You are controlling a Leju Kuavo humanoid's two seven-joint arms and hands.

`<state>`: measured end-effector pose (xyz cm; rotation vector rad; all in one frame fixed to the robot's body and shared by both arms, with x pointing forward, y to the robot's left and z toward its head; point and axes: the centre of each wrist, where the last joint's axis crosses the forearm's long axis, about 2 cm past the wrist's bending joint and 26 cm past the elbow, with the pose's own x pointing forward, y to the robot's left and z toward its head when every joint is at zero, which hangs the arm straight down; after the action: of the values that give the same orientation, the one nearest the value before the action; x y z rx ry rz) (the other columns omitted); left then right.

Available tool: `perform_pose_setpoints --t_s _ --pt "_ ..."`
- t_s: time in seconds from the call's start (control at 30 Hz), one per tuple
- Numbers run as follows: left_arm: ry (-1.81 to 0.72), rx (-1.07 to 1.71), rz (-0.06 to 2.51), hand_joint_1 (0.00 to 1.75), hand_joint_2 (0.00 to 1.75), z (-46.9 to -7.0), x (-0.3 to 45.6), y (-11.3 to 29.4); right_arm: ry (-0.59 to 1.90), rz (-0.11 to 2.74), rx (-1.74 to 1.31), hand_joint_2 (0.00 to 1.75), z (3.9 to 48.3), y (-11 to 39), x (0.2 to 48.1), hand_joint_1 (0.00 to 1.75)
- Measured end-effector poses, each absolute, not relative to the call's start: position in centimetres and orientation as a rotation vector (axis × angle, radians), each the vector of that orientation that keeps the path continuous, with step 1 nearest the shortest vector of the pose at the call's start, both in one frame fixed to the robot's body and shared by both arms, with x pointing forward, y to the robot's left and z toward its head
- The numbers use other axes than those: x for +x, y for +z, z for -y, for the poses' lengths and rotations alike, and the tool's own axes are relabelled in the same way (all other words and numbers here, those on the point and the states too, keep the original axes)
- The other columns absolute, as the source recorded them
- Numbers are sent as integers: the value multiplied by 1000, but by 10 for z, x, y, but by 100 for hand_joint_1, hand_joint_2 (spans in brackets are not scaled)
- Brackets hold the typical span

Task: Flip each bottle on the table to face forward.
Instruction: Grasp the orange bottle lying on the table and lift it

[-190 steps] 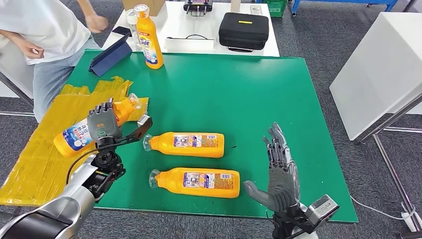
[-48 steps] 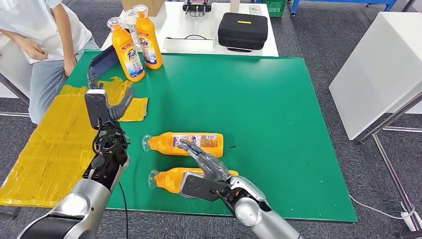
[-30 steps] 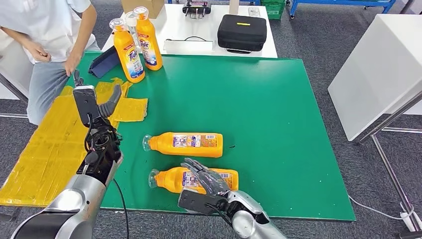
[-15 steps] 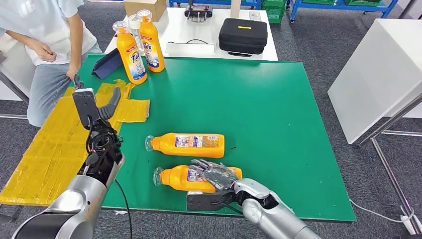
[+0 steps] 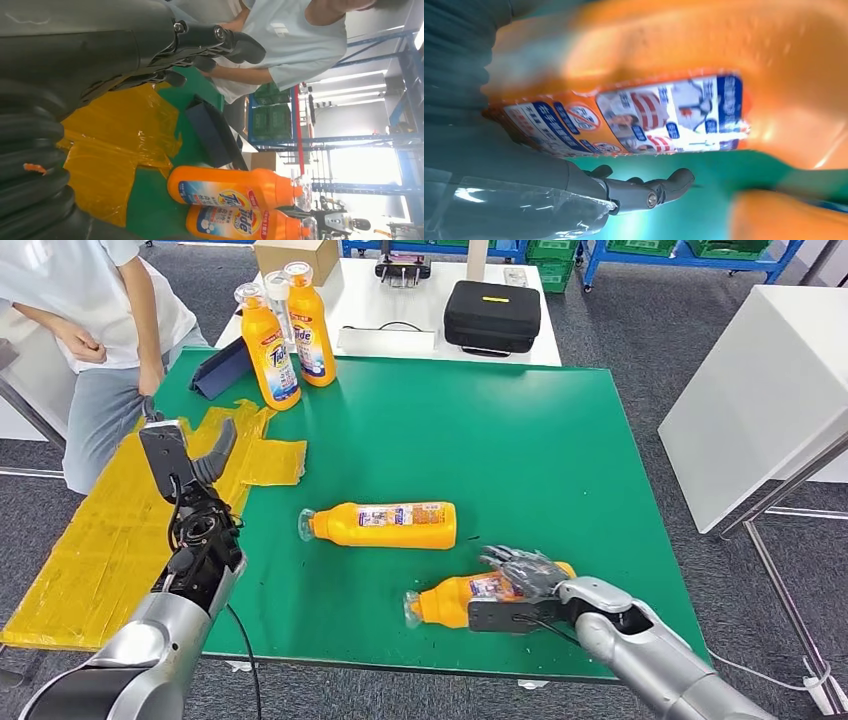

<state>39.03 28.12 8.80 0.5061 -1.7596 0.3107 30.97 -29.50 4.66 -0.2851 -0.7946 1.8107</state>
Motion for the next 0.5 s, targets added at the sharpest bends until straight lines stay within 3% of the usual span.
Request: perform_pose_setpoints --t_s 0.07,0.1,0.13,0.27,0.5 --pt "315 507 1757 0 175 -283 390 88 1806 776 -302 175 306 46 304 134" --pt "316 508 1755 0 175 -283 390 87 1804 769 -309 175 311 45 302 147" --pt "317 509 1754 0 175 -284 390 87 1803 764 -314 175 314 45 300 147" --pt "318 509 1753 0 175 -285 389 86 1796 751 -328 175 325 44 295 175" --pt "314 476 1753 0 175 -287 387 83 1796 744 -328 175 336 46 295 175"
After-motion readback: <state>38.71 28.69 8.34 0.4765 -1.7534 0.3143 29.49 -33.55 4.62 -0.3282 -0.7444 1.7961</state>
